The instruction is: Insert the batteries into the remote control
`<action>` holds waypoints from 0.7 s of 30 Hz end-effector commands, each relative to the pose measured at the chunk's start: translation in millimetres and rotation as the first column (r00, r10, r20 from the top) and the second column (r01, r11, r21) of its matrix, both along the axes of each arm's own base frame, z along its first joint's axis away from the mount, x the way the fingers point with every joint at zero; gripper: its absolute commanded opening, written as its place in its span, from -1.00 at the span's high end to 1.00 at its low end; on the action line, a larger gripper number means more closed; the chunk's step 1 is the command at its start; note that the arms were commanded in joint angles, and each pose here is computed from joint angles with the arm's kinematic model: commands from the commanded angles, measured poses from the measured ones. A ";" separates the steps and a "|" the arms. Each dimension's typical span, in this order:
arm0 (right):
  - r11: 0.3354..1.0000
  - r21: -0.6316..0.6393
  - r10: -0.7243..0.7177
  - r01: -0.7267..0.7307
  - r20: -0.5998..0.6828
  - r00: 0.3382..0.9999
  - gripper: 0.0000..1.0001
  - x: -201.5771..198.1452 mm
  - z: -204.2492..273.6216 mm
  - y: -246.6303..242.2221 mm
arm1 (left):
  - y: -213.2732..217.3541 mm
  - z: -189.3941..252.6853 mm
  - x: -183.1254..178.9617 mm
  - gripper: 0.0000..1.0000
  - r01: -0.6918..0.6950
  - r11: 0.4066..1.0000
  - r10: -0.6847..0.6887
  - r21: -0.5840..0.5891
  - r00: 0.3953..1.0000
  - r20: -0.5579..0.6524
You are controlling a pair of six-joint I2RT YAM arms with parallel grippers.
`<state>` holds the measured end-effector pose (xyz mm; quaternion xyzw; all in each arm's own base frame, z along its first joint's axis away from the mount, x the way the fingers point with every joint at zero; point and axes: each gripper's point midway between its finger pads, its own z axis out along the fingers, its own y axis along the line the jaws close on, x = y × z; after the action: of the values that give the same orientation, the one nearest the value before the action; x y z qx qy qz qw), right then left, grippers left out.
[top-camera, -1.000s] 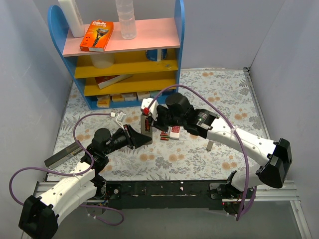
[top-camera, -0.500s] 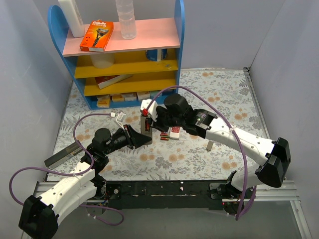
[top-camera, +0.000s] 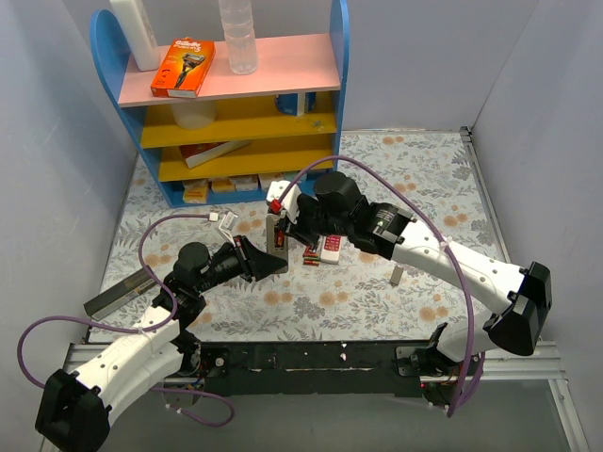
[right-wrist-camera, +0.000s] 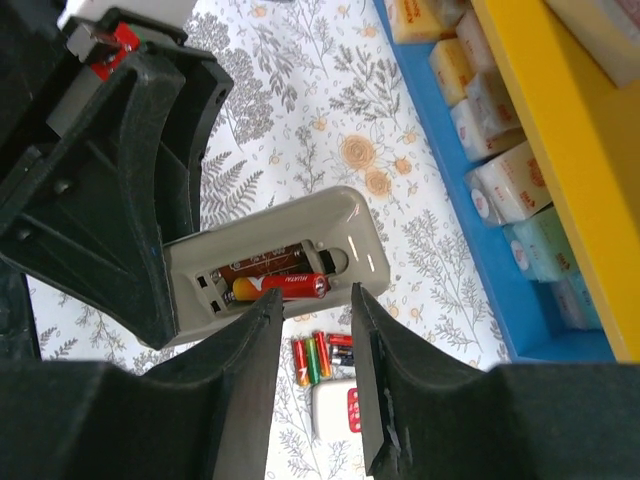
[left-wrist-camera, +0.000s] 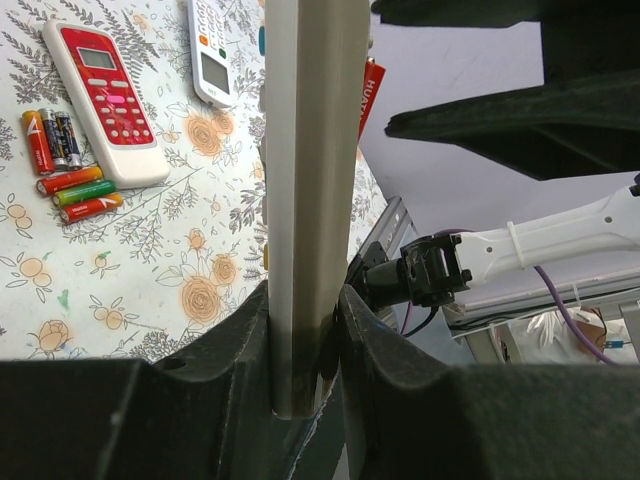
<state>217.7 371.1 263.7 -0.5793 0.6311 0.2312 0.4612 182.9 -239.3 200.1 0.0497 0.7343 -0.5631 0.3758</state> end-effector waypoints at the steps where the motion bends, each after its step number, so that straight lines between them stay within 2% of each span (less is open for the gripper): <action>1: 0.996 0.085 0.031 -0.036 0.062 0.998 0.17 -2.0 44.4 2.3 | -2.4 18.9 -2.2 1.00 0.023 0.999 -0.021 -0.024 0.997 0.073; 21: 0.998 0.027 0.061 -0.061 0.017 0.998 0.41 -2.2 19.9 8.2 | -3.5 22.5 -3.8 1.00 0.037 0.999 -0.035 -0.028 0.996 0.085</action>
<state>214.0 374.4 271.8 -0.5907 0.6160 0.2424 0.4614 180.6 -240.3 201.2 0.0568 0.7321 -0.5666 0.3738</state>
